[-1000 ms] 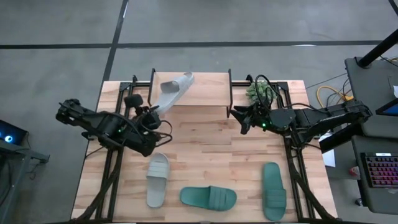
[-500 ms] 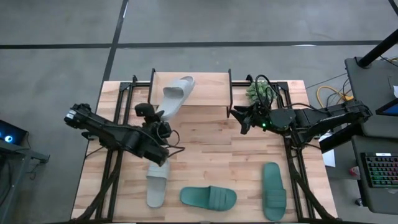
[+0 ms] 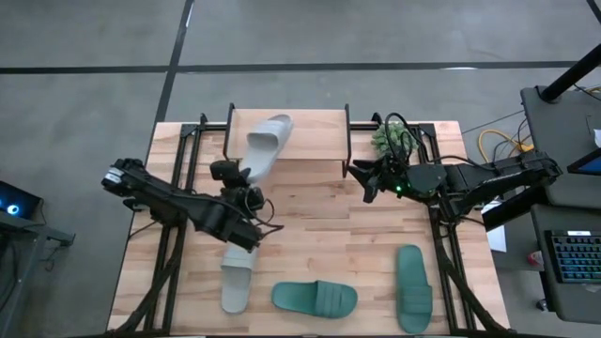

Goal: Pick and place slides into the shelf
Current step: Put the right gray slipper on the shelf

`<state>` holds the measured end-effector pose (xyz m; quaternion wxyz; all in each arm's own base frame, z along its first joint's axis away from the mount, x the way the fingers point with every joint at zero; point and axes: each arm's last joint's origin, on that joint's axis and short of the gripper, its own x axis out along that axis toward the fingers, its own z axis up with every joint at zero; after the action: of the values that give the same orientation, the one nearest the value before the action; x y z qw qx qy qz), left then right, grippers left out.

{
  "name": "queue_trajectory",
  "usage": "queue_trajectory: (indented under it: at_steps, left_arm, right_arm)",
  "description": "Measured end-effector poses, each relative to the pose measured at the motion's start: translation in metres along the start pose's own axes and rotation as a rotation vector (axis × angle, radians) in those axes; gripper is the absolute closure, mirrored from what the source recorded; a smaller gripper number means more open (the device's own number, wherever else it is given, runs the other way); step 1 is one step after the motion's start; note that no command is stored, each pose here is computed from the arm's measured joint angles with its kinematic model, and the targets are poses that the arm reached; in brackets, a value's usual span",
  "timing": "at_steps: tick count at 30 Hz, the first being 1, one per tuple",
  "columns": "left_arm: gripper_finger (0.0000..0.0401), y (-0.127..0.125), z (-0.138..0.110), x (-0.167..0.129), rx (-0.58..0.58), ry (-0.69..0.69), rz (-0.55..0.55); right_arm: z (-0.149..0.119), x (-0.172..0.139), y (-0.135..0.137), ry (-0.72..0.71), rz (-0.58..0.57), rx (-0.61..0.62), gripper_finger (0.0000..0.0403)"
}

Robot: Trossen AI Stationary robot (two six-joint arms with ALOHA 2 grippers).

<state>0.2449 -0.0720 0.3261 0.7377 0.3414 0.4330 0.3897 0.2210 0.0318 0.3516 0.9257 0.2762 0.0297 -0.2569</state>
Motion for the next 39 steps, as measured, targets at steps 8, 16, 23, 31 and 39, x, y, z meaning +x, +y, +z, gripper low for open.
queue_trajectory:
  at_steps: [8, 16, 23, 31, 39]
  left_arm:
    - [0.0365, -0.006, -0.007, 0.016, 0.03, 0.042, 0.051]
    - [0.0365, -0.001, -0.008, 0.031, 0.022, 0.075, 0.111]
    - [0.0365, -0.006, -0.016, 0.043, 0.059, 0.125, 0.13]
    - [0.0366, -0.021, -0.032, 0.053, 0.137, 0.173, 0.126]
    - [0.0366, -0.029, -0.044, 0.061, 0.119, 0.206, 0.143]
  right_arm:
    - [-0.001, 0.0, 0.001, 0.016, 0.018, 0.0, 0.0241]
    - [-0.001, 0.0, 0.001, 0.016, 0.018, 0.007, 0.0241]
    - [-0.001, 0.0, 0.0, 0.016, 0.019, 0.007, 0.0241]
    - [0.0, 0.0, 0.001, 0.016, 0.019, 0.008, 0.0241]
    - [0.0, 0.0, 0.001, 0.015, 0.019, 0.008, 0.0241]
